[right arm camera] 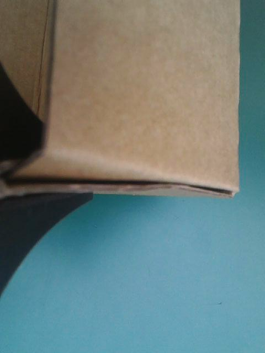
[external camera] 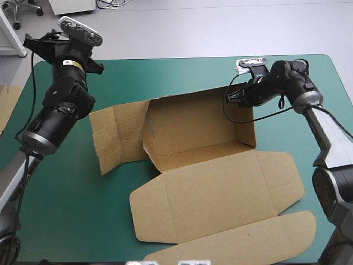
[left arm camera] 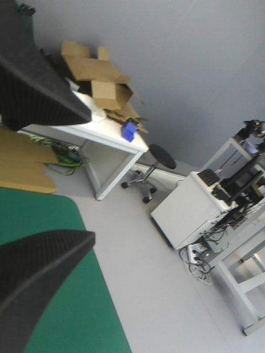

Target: Fold the box

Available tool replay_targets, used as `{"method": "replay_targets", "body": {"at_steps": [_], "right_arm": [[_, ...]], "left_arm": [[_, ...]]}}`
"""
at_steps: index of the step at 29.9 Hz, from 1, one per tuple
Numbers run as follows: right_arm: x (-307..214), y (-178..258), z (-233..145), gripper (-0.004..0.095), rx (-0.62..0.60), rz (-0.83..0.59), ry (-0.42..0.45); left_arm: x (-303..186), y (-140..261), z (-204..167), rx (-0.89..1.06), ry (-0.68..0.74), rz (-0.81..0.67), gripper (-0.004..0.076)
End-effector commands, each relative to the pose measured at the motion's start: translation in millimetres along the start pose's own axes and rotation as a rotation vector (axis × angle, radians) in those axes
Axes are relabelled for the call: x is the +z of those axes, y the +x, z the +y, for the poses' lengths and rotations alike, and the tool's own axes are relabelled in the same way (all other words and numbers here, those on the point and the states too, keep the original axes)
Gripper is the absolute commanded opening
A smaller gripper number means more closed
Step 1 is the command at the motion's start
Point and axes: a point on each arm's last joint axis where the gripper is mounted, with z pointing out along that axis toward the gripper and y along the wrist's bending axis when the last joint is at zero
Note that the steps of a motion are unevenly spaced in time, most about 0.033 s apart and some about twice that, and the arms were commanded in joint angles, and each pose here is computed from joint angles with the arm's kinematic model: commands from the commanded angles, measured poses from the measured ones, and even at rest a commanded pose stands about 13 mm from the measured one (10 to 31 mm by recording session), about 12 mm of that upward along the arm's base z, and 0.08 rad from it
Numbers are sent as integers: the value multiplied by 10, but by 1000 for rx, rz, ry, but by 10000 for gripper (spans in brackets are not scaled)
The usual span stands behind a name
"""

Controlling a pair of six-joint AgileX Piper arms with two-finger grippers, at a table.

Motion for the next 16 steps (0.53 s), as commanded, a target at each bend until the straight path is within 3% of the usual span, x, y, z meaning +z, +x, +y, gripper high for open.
{"method": "replay_targets", "body": {"at_steps": [1,8,16], "right_arm": [[-165,-126,14,0,7,-32,-7],[-102,-149,-3,0,0,15,-6],[-15,-71,-49,0,-6,111,23]], "left_arm": [[-50,-2,307,-114,-21,-26,405],[180,202,472,-122,-51,27,405],[616,709,694,-229,-102,196,374]]}}
